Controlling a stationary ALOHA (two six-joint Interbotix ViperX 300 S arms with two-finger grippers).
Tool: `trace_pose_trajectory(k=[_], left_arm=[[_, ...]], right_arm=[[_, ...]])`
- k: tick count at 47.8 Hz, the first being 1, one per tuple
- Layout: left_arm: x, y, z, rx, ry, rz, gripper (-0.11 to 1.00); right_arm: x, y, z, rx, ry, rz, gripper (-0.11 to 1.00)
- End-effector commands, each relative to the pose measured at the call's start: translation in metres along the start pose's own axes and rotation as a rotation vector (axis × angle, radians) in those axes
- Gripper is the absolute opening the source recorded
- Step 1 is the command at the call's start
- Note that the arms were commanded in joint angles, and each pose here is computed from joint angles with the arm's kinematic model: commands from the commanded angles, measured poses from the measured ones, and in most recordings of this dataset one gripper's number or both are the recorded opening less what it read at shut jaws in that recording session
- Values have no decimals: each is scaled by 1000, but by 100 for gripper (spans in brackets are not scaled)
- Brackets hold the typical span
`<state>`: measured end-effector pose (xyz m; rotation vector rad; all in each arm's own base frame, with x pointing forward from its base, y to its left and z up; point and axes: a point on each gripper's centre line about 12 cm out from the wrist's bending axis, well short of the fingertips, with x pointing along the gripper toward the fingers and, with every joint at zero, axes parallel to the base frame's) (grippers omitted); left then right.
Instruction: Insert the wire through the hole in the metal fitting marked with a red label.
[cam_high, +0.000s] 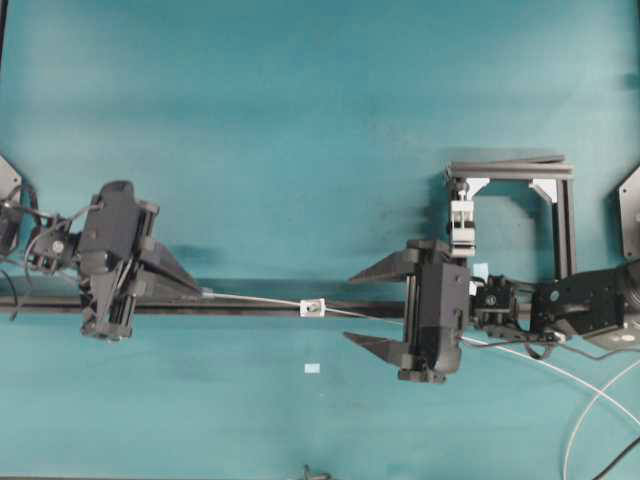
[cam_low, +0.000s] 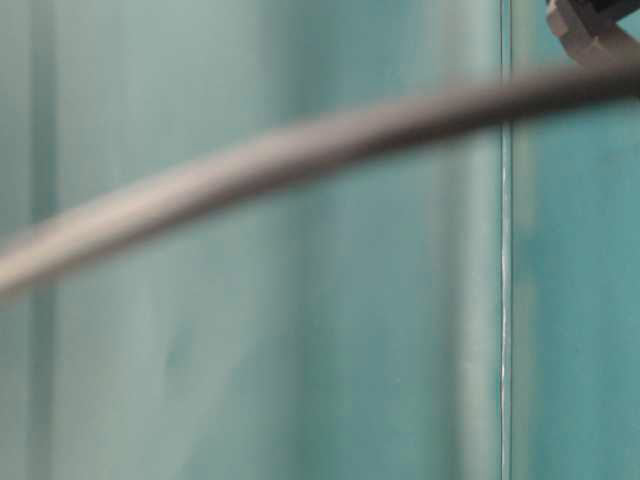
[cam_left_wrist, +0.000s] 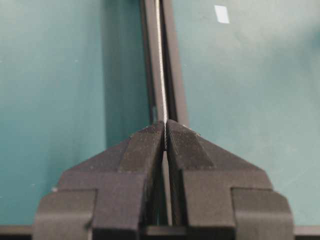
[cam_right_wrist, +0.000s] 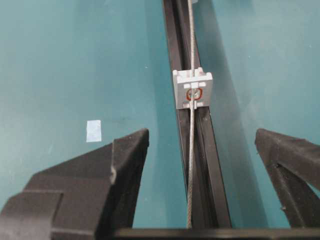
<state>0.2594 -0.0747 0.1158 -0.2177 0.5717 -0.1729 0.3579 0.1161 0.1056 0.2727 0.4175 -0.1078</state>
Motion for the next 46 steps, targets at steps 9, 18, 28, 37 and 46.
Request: trace_pose_trajectory(k=[9,18,28,37,46], left_arm=[[-3,-1,11,0,-42,-6,-10],[-4,0,11,-7,-42,-4,-7],[-4,5,11,-18,-44,13,26],[-5,7,11,-19,-42,18,81],[-5,7,11,-19,-42,18,88]], right_arm=[[-4,5,12,14,-27,20,97],[-4,6,12,15,-29,21,97],[-4,5,12,14,-27,20,97],[-4,5,11,13,-26,19,97],[-4,5,11,12,-25,19,97]])
